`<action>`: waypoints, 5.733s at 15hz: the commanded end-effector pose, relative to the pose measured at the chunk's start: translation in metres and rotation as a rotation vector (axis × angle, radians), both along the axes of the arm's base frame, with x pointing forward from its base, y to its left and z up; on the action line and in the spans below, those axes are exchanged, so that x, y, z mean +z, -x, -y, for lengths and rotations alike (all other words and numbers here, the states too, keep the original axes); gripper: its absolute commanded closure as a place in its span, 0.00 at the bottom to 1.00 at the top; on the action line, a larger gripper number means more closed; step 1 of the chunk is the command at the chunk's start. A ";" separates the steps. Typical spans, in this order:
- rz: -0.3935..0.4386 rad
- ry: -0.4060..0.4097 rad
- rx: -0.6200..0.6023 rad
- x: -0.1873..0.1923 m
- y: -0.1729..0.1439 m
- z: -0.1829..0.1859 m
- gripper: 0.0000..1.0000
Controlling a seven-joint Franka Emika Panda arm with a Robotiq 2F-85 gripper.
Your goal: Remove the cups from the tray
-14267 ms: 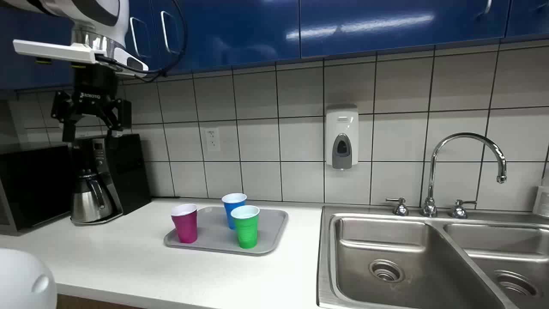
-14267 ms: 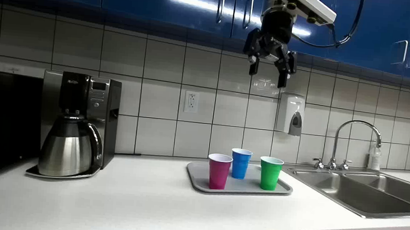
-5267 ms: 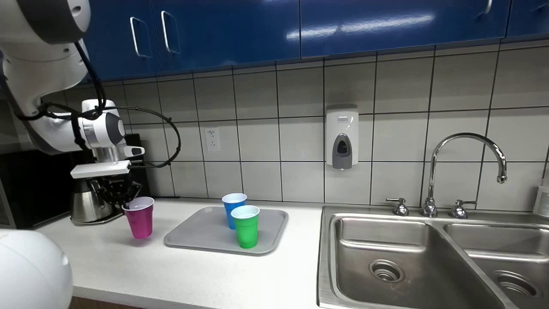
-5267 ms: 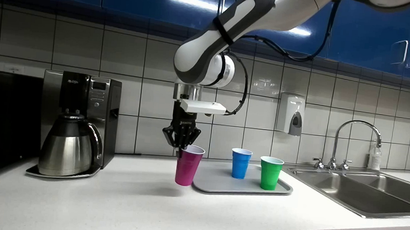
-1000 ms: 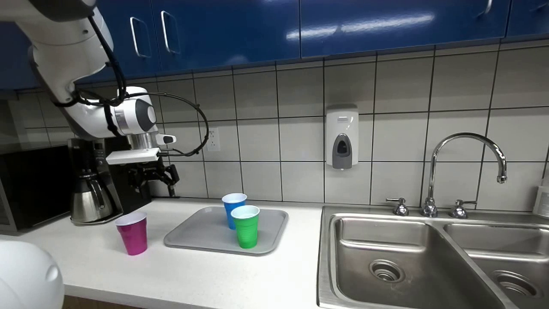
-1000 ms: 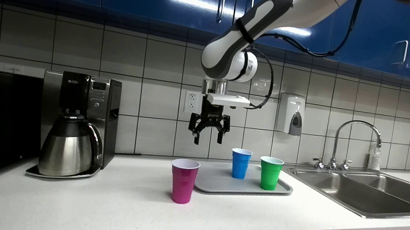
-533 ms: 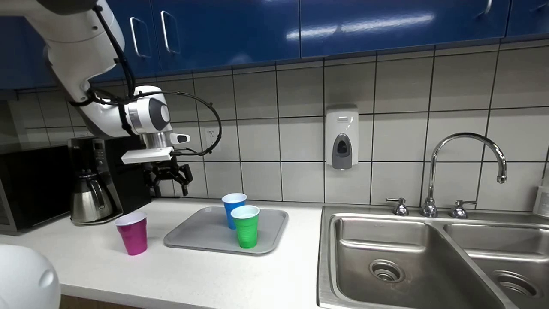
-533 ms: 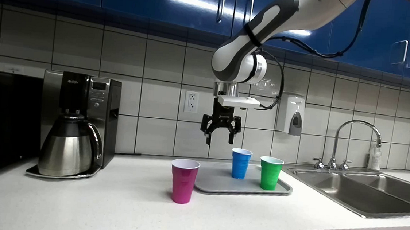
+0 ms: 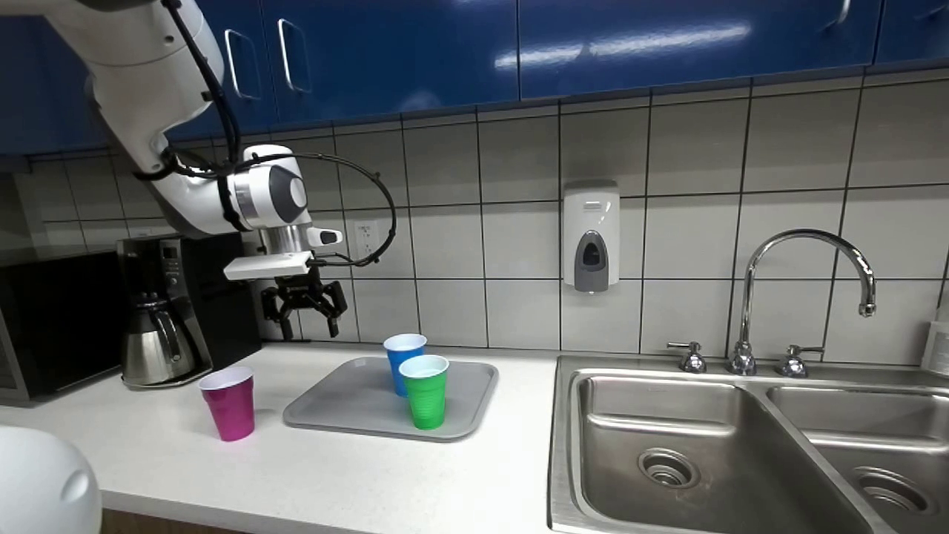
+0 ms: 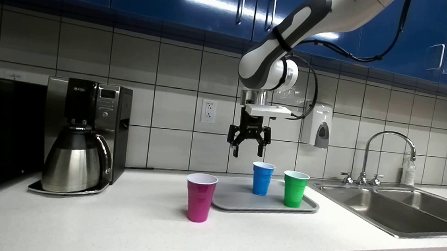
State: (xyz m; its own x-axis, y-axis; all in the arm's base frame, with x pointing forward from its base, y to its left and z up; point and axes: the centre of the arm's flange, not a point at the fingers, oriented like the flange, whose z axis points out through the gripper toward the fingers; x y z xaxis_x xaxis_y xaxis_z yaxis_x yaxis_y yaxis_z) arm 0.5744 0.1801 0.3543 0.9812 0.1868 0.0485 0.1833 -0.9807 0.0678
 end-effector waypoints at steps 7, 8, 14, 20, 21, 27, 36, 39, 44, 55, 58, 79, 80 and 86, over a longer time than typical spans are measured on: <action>-0.008 0.001 -0.010 0.001 0.001 -0.001 0.00; -0.002 0.011 -0.028 0.001 -0.002 -0.003 0.00; 0.042 0.035 -0.090 -0.001 -0.016 0.000 0.00; 0.056 0.057 -0.143 -0.013 -0.039 0.020 0.00; 0.057 0.059 -0.148 -0.015 -0.043 0.024 0.00; 0.076 0.071 -0.176 -0.031 -0.071 0.045 0.00; 0.102 0.078 -0.211 -0.054 -0.114 0.068 0.00; 0.105 0.082 -0.219 -0.062 -0.125 0.073 0.00; 0.098 0.087 -0.232 -0.075 -0.137 0.081 0.00; 0.107 0.093 -0.242 -0.084 -0.146 0.088 0.67; 0.109 0.094 -0.240 -0.084 -0.146 0.088 0.88; 0.159 0.076 -0.216 -0.029 -0.114 0.045 1.00; 0.161 0.075 -0.212 -0.026 -0.110 0.040 1.00; 0.156 0.067 -0.201 -0.010 -0.085 0.021 1.00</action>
